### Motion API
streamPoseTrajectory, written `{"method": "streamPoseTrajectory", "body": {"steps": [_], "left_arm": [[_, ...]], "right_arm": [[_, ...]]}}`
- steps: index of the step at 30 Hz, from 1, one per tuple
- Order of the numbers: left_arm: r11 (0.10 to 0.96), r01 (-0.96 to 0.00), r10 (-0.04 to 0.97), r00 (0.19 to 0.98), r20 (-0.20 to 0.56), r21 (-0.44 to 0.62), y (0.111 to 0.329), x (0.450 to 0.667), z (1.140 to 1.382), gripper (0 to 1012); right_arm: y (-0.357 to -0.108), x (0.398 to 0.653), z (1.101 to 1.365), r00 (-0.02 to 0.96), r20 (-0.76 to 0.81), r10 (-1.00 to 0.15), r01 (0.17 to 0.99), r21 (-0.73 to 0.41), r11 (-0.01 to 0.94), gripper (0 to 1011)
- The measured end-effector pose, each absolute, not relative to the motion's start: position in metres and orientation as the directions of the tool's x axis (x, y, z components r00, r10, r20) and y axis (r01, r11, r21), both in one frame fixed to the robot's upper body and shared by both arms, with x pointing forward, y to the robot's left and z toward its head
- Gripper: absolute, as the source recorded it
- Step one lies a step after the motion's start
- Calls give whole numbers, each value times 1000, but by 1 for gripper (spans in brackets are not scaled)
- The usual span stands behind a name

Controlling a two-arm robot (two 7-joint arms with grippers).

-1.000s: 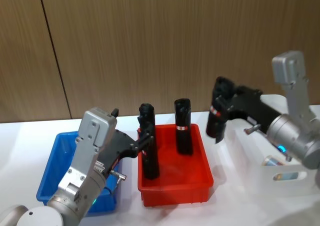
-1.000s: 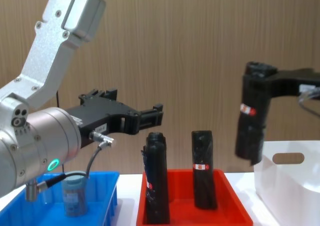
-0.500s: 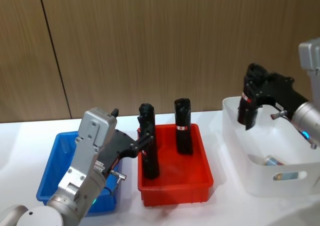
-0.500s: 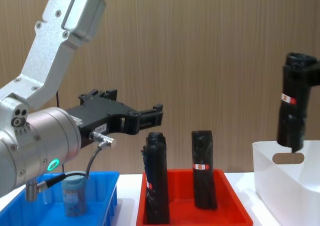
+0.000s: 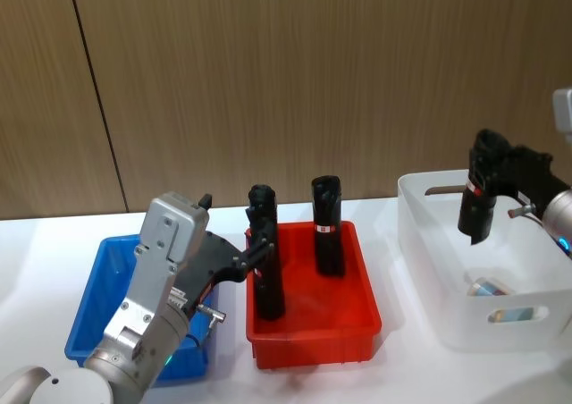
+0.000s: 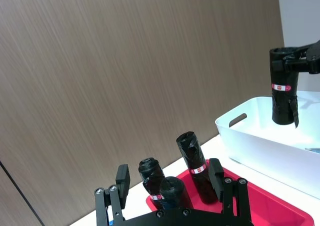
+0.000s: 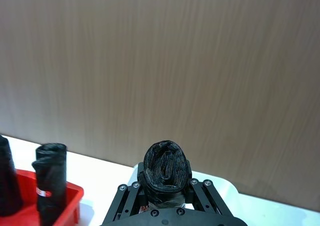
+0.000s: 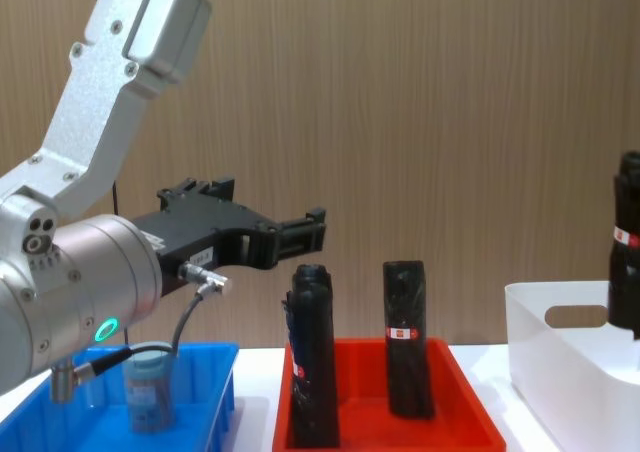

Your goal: Pick the cotton swabs from the blue box and place them into the white box.

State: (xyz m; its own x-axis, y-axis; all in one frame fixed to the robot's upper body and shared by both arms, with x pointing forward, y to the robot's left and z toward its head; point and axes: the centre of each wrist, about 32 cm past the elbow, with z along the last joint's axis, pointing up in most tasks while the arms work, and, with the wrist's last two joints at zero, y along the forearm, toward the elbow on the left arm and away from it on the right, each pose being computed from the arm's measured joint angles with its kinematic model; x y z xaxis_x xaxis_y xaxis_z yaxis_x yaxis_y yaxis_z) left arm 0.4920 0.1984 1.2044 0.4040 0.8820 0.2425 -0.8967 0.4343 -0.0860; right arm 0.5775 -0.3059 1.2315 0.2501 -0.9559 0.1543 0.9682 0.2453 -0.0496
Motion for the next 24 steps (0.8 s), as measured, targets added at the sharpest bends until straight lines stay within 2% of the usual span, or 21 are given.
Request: {"method": "streamPoseTrajectory", "body": {"steps": [8, 13, 14, 15, 17, 20, 23, 24], "left_arm": [[434, -897, 882, 404, 242, -86, 198, 492, 1204, 1000], [434, -897, 882, 404, 243, -86, 198, 492, 1204, 1000], [434, -897, 882, 404, 243, -86, 198, 492, 1204, 1000], [434, -897, 882, 404, 242, -86, 198, 492, 1204, 1000], [434, -897, 882, 404, 243, -86, 198, 492, 1204, 1000], [434, -897, 882, 404, 242, -86, 198, 492, 1204, 999], [434, -897, 882, 404, 242, -86, 198, 492, 1204, 1000], [434, -897, 882, 404, 243, -86, 198, 492, 1204, 1000]], "right_arm": [[-315, 589, 1212, 218, 134, -967, 975, -79, 209, 367], [-319, 594, 1203, 201, 121, -972, 977, -90, 191, 487], [-320, 596, 1200, 197, 117, -973, 978, -94, 187, 545], [-321, 596, 1199, 195, 116, -974, 978, -95, 185, 545], [-322, 598, 1195, 191, 113, -975, 979, -96, 180, 648], [-323, 599, 1193, 188, 109, -976, 980, -92, 178, 708], [-323, 599, 1191, 186, 107, -977, 980, -85, 178, 838], [-323, 599, 1191, 186, 107, -977, 980, -85, 178, 838]]}}
